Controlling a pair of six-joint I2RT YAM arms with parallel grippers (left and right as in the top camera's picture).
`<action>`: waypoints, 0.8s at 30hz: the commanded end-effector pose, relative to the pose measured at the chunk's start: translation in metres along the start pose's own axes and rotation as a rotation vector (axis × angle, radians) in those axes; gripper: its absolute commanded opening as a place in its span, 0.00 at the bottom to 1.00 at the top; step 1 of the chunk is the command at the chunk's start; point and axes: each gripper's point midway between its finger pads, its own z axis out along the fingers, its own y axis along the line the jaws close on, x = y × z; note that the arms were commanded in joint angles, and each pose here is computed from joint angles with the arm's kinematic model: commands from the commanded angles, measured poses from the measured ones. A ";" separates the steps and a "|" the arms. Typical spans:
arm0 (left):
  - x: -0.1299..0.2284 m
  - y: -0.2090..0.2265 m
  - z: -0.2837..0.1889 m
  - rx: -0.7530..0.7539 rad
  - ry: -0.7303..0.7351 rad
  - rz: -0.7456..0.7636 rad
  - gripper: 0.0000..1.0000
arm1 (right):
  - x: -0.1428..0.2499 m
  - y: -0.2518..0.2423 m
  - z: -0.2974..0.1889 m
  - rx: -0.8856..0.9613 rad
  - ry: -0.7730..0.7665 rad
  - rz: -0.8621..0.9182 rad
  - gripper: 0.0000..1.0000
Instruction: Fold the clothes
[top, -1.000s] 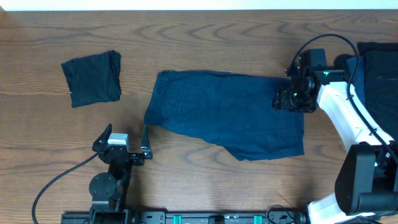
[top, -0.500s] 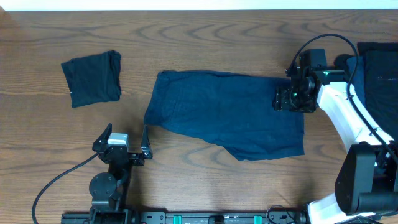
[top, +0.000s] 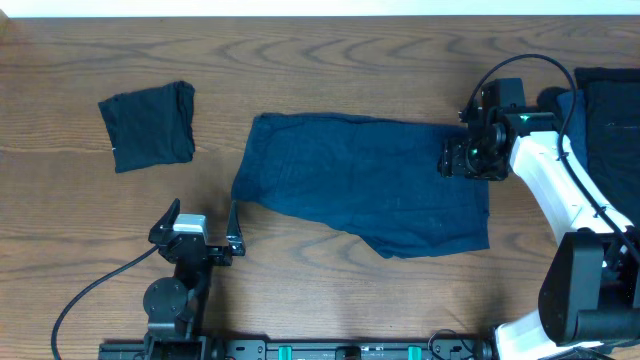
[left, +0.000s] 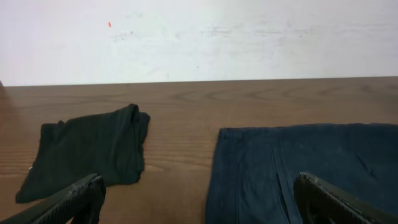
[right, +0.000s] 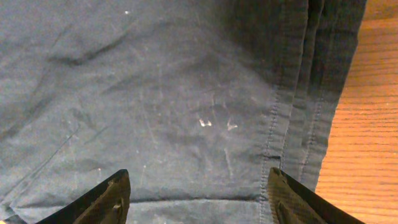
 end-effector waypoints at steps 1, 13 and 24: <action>0.015 -0.004 0.001 0.020 0.044 0.008 0.98 | 0.001 0.000 -0.001 -0.004 -0.002 -0.002 0.69; 0.015 -0.004 0.001 0.019 0.044 0.008 0.98 | 0.002 0.000 -0.001 -0.003 0.002 -0.001 0.70; 0.015 -0.004 0.001 0.019 0.044 0.008 0.98 | 0.006 -0.001 -0.001 -0.001 0.021 -0.046 0.69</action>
